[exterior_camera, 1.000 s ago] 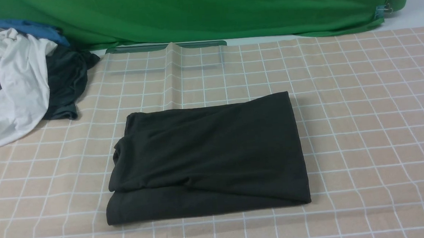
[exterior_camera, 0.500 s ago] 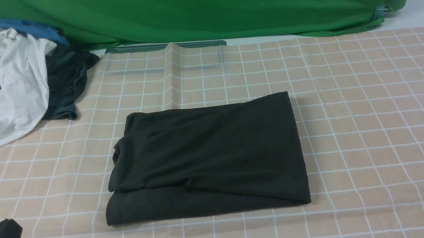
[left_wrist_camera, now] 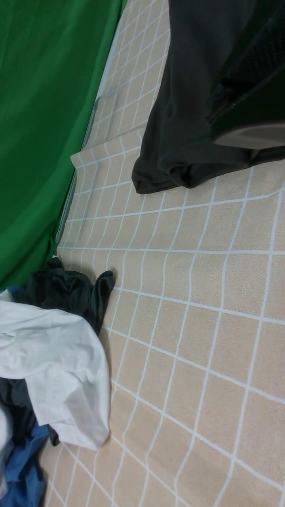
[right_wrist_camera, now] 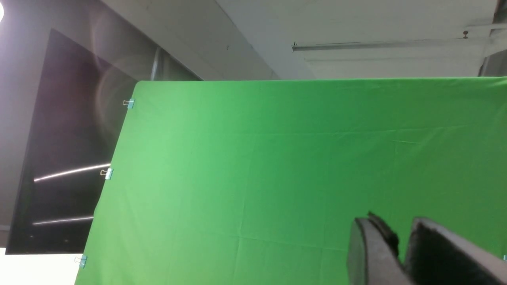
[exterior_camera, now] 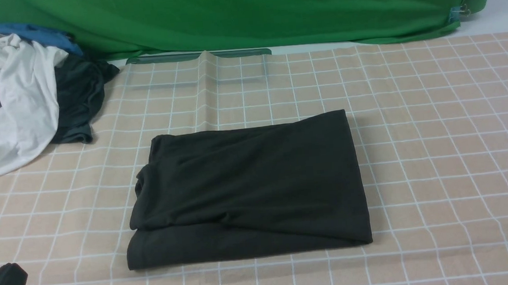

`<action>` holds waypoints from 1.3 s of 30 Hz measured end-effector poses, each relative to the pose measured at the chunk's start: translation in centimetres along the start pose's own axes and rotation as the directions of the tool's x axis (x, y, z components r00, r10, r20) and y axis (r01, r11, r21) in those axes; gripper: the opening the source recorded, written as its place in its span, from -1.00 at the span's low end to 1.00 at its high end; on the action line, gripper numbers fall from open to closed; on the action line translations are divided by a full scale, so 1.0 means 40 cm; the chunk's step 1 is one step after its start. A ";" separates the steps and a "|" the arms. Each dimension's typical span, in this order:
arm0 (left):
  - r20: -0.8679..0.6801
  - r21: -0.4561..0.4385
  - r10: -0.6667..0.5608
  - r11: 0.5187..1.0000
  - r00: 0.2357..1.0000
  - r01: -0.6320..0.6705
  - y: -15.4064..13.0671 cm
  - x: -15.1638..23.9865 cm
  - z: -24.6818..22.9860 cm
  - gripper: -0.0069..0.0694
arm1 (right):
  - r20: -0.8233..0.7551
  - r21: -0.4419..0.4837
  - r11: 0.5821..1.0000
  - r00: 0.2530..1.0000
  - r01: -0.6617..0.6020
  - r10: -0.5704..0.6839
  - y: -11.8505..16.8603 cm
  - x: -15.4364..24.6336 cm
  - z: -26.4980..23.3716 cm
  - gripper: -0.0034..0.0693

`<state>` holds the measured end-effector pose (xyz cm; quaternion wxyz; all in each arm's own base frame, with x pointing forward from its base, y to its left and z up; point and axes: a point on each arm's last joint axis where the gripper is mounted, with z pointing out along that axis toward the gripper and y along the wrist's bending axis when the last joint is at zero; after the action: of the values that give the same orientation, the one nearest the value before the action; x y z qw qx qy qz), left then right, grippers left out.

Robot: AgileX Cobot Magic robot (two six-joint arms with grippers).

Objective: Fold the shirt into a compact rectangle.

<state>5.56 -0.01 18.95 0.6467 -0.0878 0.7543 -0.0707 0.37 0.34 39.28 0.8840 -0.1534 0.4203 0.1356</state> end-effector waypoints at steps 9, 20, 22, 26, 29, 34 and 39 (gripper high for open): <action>-0.002 0.000 0.000 1.000 1.000 0.000 0.000 0.001 0.000 -0.79 | -0.002 0.000 1.000 1.000 0.001 -0.001 0.000 0.001 0.000 -0.36; -0.003 -0.001 0.000 1.000 1.000 0.000 0.000 0.001 0.000 -0.79 | -0.498 0.103 0.988 0.866 0.113 -0.047 0.015 0.241 -0.056 -0.32; -0.003 -0.001 0.000 1.000 1.000 0.000 0.000 0.001 0.000 -0.79 | -0.575 0.130 0.982 0.817 0.138 -0.039 0.017 0.302 -0.084 -0.31; -0.003 -0.001 0.000 1.000 1.000 0.000 0.000 0.001 0.000 -0.79 | -0.705 0.174 0.968 0.709 0.178 -0.004 0.022 0.436 -0.157 -0.31; -0.003 0.000 0.000 1.000 1.000 0.000 0.000 0.001 0.000 -0.79 | -0.778 0.247 0.947 0.624 0.204 0.069 0.020 0.489 -0.204 -0.31; -0.003 0.000 0.000 1.000 1.000 0.000 0.000 0.001 0.000 -0.79 | -0.757 0.334 0.909 0.645 0.250 0.101 0.012 0.479 -0.220 -0.31; -0.006 -0.001 0.000 1.000 1.000 0.000 0.000 0.001 0.000 -0.79 | -0.753 0.383 0.886 0.643 0.263 0.135 0.008 0.478 -0.228 -0.28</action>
<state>5.54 -0.01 18.90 0.6445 -0.0879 0.7562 -0.0706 5.50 -0.76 18.75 0.6380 0.0023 0.7661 -0.0775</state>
